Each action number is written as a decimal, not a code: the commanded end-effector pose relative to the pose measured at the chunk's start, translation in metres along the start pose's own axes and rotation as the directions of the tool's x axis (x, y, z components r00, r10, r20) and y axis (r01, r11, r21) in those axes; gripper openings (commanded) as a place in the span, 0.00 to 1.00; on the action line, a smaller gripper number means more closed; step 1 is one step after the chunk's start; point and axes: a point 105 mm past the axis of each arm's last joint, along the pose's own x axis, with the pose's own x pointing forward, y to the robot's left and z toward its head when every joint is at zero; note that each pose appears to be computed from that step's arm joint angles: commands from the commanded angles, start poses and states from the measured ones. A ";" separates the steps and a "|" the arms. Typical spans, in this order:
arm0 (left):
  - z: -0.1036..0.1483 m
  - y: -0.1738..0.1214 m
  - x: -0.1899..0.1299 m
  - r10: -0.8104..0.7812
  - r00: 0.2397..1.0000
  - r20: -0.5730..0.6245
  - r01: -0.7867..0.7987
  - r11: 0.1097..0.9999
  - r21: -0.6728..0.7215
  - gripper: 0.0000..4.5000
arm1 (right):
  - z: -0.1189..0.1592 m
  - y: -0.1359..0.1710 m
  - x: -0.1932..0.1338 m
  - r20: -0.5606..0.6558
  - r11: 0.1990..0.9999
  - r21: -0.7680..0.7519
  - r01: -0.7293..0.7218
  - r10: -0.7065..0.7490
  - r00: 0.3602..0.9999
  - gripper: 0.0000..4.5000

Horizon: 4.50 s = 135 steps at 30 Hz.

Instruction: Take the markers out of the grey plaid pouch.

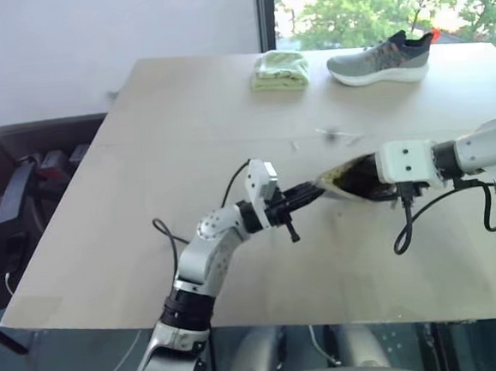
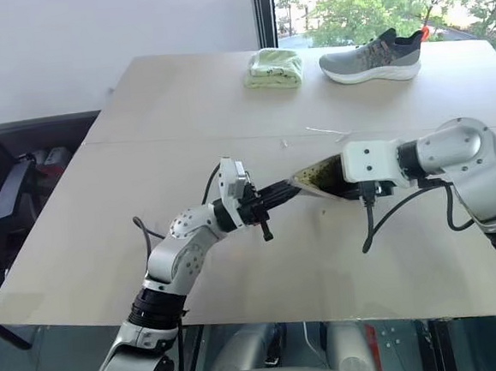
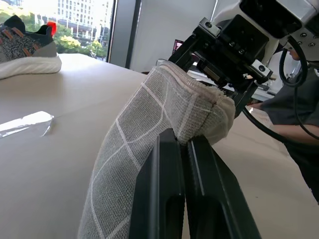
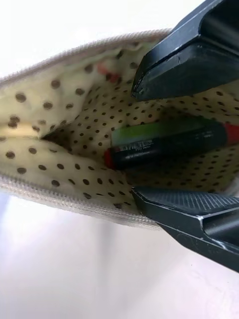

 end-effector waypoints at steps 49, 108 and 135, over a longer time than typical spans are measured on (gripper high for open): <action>-0.023 0.032 -0.017 0.112 0.989 -0.096 -0.092 0.976 0.198 0.00 | 0.023 -0.029 -0.063 0.521 0.816 0.577 -0.036 -0.334 0.785 0.08; 0.020 -0.045 -0.013 -0.180 0.983 0.043 0.185 0.938 -0.295 0.00 | -0.006 -0.003 -0.002 -0.201 0.987 -0.015 -0.160 0.154 0.968 0.58; -0.002 -0.031 -0.016 -0.121 0.992 -0.035 0.107 0.956 -0.273 0.00 | -0.037 0.021 0.061 -0.224 0.970 -0.015 -0.244 0.235 0.946 0.16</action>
